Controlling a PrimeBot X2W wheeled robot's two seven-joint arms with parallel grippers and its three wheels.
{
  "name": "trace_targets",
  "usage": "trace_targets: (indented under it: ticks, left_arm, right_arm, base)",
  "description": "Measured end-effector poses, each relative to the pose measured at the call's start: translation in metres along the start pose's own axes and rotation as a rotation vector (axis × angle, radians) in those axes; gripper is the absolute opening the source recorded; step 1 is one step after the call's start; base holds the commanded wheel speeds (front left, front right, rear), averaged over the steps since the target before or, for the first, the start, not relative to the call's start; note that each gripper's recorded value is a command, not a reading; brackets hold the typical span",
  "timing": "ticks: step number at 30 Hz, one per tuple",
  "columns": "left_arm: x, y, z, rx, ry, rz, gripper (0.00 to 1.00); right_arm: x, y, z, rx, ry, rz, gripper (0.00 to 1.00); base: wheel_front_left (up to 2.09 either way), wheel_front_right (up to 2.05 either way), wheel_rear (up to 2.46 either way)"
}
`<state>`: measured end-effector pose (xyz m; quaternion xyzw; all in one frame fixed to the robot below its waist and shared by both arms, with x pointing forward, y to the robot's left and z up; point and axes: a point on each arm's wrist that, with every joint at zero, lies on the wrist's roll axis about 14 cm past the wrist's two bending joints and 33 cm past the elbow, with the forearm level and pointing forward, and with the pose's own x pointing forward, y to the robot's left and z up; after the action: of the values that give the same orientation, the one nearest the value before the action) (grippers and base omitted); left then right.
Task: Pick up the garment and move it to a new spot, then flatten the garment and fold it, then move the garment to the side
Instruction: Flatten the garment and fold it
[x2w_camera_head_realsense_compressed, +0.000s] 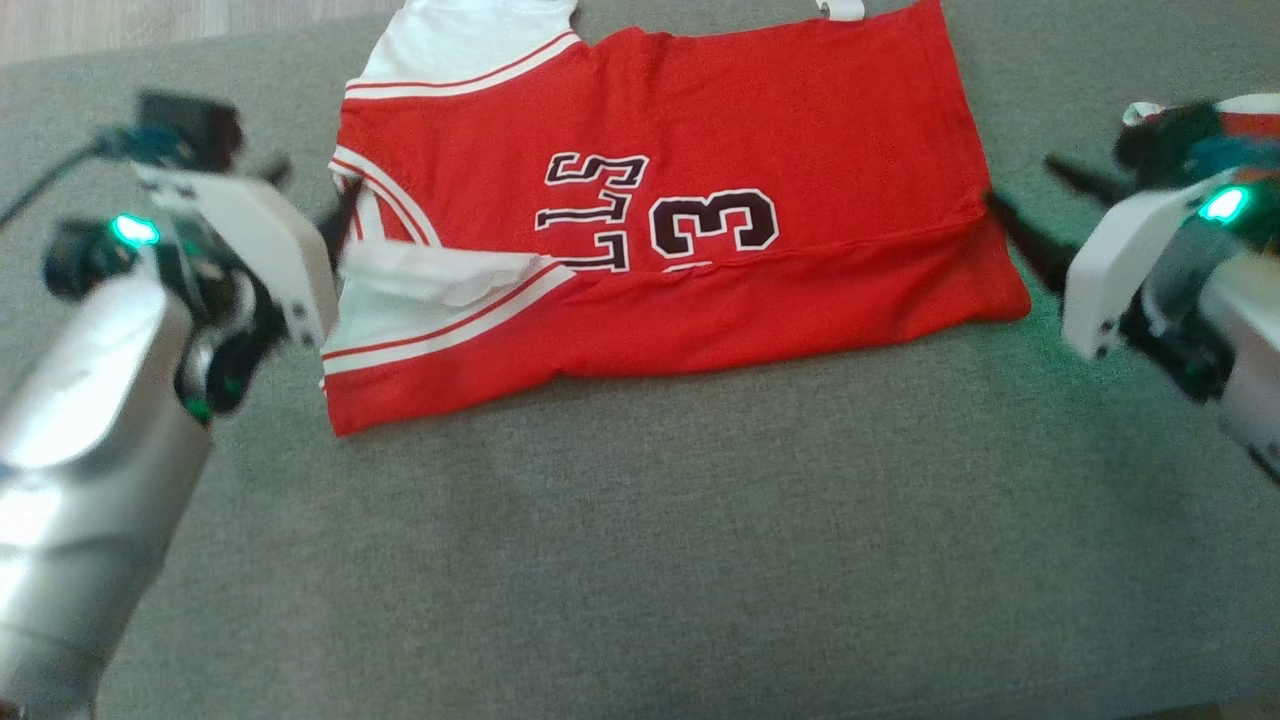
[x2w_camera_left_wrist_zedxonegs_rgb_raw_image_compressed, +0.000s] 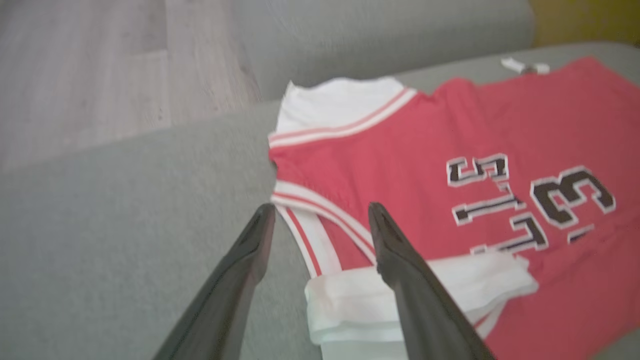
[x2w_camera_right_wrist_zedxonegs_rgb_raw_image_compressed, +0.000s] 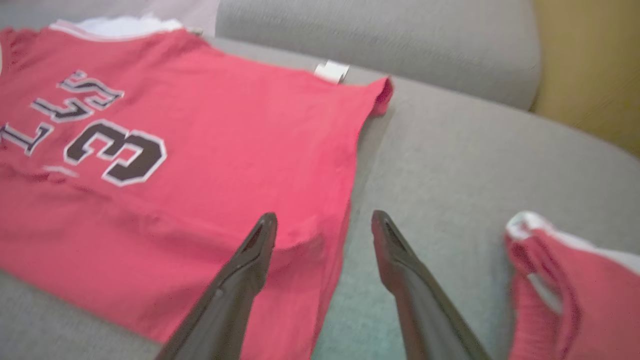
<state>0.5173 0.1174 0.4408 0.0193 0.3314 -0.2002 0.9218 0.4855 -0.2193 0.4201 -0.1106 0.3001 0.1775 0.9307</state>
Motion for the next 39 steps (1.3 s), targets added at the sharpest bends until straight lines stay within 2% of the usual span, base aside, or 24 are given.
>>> trace_targets:
  ticks: [5,9,11,16,18,21,27,31,35,39]
  left_arm:
    - [-0.017,0.007,0.086,-0.002,-0.368,0.057,1.00]
    - [-0.045,-0.006,0.129,0.076,-0.639,0.061,1.00]
    - [-0.054,-0.010,0.137,0.086,-0.698,0.061,1.00]
    - [-0.086,-0.025,0.145,0.059,-0.875,0.065,1.00]
    - [-0.095,-0.032,0.137,0.046,-0.897,0.062,1.00]
    - [-0.106,-0.040,0.121,0.023,-0.908,0.066,1.00]
    - [-0.125,-0.047,0.077,-0.045,-0.895,0.138,1.00]
    - [-0.124,-0.060,0.030,-0.142,-0.821,0.156,1.00]
    - [-0.121,-0.065,-0.013,-0.180,-0.736,0.182,1.00]
    - [-0.119,-0.067,-0.019,-0.189,-0.729,0.177,1.00]
  right_arm:
    - [-0.007,-0.023,0.052,0.038,-0.255,-0.084,1.00]
    - [-0.020,-0.033,0.082,0.101,-0.389,-0.133,1.00]
    - [-0.025,-0.036,0.092,0.119,-0.426,-0.147,1.00]
    - [-0.079,-0.063,0.168,0.186,-0.719,-0.225,1.00]
    - [-0.099,-0.064,0.182,0.190,-0.811,-0.245,1.00]
    - [-0.112,-0.047,0.166,0.230,-0.871,-0.259,1.00]
    - [-0.124,-0.002,0.107,0.215,-0.849,-0.312,1.00]
    - [-0.130,0.031,0.083,0.241,-0.836,-0.317,1.00]
    - [-0.133,0.048,0.050,0.251,-0.777,-0.326,1.00]
    - [-0.136,0.056,0.029,0.260,-0.737,-0.332,1.00]
  base:
    - [0.00,0.00,0.00]
    - [0.00,0.00,0.00]
    - [0.00,0.00,0.00]
    - [0.00,0.00,0.00]
    - [0.00,0.00,0.00]
    - [0.00,0.00,0.00]
    - [0.00,0.00,0.00]
    - [0.00,0.00,0.00]
    - [0.00,0.00,0.00]
    - [0.00,0.00,0.00]
